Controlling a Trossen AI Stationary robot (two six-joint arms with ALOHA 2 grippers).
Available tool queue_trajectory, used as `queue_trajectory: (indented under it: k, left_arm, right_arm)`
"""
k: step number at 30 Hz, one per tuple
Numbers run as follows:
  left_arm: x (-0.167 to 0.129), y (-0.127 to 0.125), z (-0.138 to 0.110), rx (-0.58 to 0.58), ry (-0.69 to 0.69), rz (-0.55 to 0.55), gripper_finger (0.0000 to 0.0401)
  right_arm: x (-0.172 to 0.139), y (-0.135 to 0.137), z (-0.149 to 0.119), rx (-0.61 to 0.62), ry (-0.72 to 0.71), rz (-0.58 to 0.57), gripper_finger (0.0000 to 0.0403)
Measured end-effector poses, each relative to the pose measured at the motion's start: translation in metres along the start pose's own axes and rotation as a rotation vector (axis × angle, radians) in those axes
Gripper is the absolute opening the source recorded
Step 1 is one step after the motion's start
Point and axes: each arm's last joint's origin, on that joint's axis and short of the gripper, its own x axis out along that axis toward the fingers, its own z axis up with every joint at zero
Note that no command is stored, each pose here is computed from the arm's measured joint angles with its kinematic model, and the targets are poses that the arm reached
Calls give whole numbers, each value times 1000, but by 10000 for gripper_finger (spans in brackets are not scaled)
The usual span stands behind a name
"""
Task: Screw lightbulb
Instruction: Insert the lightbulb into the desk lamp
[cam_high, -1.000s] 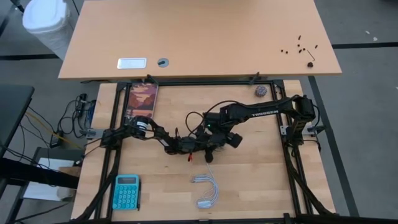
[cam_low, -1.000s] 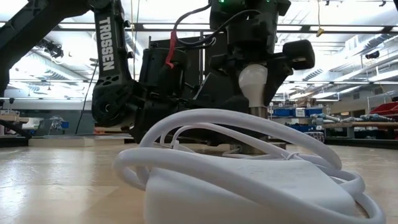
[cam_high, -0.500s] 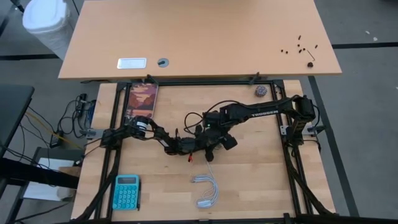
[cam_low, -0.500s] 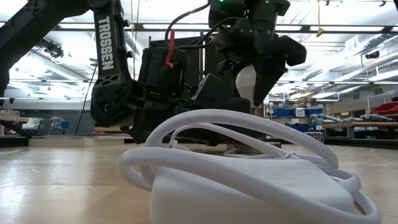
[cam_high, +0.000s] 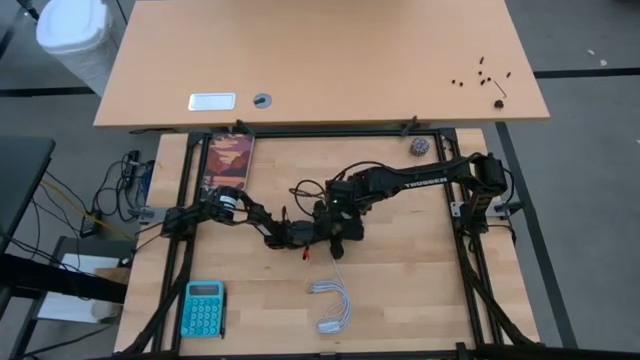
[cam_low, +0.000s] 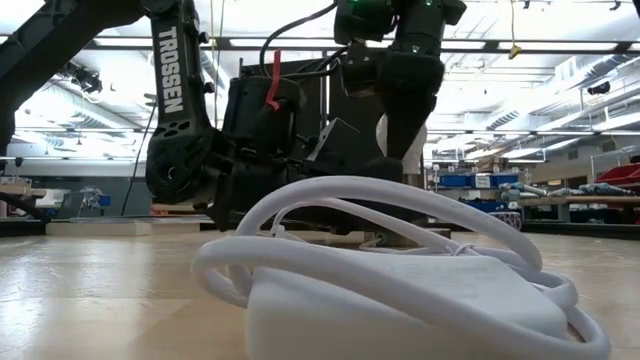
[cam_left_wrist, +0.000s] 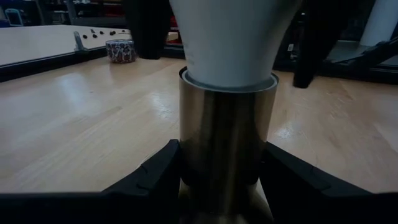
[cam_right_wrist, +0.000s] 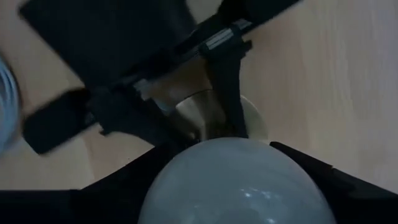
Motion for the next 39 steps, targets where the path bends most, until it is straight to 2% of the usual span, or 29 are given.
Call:
queue_trajectory:
  k: [5, 10, 18, 23, 29, 34, 39]
  left_arm:
    - [0, 1, 0, 1, -1, 6, 198]
    - [0, 1, 0, 3, -1, 6, 198]
    - [0, 1, 0, 14, -2, 6, 198]
    - [0, 1, 0, 17, -2, 6, 198]
    - [0, 1, 0, 17, -2, 2, 198]
    - [0, 1, 0, 17, -1, 1, 198]
    - [0, 1, 0, 17, -2, 1, 198]
  right_arm:
    - [0, 0, 0, 221, -1, -2, 270]
    - [0, -2, 1, 376, -7, -6, 257]
    - [0, -5, 3, 535, -26, 0, 277]
    - [0, -6, 3, 623, -21, -2, 267]
    - [0, -7, 2, 601, -18, -4, 271]
    - [-1, -15, 3, 522, 4, 29, 314]
    - [-7, -28, 3, 496, 3, 88, 357]
